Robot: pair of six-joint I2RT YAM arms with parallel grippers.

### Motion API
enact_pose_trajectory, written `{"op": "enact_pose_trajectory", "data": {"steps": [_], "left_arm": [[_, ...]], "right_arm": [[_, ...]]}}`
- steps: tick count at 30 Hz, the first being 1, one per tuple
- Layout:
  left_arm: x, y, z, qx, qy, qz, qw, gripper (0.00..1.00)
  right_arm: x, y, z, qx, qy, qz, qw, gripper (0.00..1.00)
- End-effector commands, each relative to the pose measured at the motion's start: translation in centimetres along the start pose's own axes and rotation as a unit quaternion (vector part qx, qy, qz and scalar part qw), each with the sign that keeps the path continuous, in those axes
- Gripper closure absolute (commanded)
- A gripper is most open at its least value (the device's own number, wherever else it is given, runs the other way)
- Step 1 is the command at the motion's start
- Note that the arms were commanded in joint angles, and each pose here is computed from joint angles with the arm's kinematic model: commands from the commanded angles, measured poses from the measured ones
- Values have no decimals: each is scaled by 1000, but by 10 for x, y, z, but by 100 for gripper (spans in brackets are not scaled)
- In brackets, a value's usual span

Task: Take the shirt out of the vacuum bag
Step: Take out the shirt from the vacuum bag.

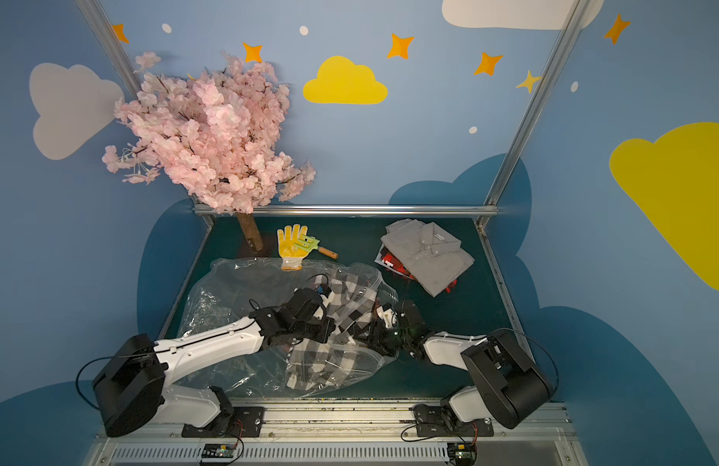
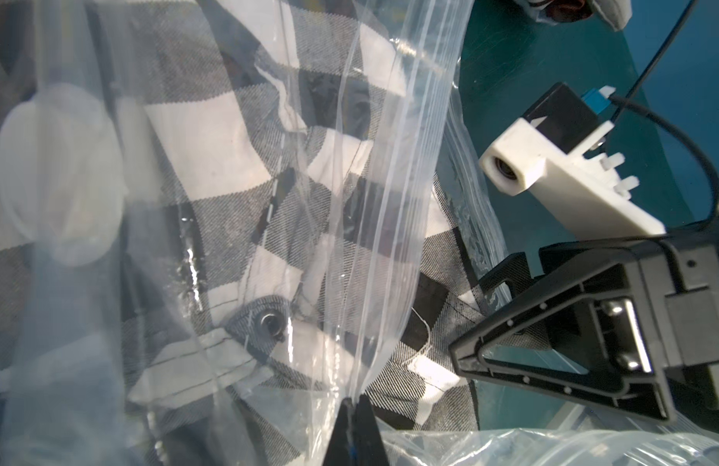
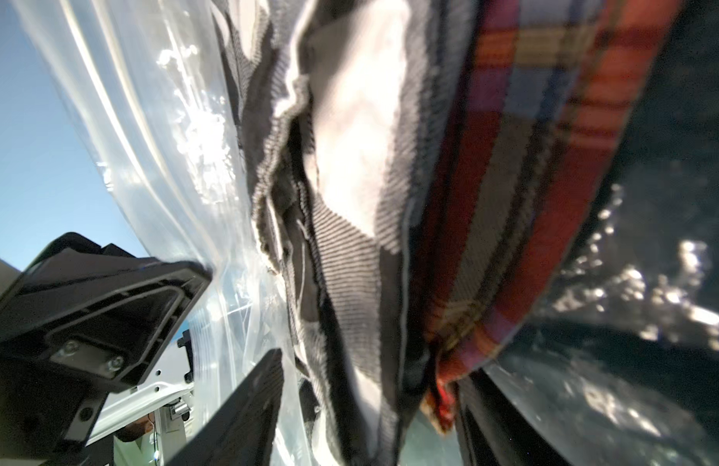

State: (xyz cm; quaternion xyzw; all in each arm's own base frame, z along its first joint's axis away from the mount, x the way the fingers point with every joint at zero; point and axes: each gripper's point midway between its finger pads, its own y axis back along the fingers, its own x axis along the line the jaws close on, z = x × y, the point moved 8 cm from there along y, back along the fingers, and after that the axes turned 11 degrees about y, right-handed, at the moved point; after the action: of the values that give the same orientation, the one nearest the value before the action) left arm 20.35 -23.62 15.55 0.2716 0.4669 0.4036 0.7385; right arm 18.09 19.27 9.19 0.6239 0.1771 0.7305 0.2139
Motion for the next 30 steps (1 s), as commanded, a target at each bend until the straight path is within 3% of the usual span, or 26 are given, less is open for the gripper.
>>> {"op": "enact_pose_trajectory", "data": {"steps": [1,19,30], "left_arm": [[-1,5,-2,0,4,-11,1000,97],[-5,9,2,-4,3,-21,1000,97],[-10,15,4,-9,6,-37,999,97]], "right_arm": [[10,1,5,-13,15,12,1000,34],[7,12,-48,80,-22,-12,996,28],[-2,-13,-53,90,-18,17,996,24]]}}
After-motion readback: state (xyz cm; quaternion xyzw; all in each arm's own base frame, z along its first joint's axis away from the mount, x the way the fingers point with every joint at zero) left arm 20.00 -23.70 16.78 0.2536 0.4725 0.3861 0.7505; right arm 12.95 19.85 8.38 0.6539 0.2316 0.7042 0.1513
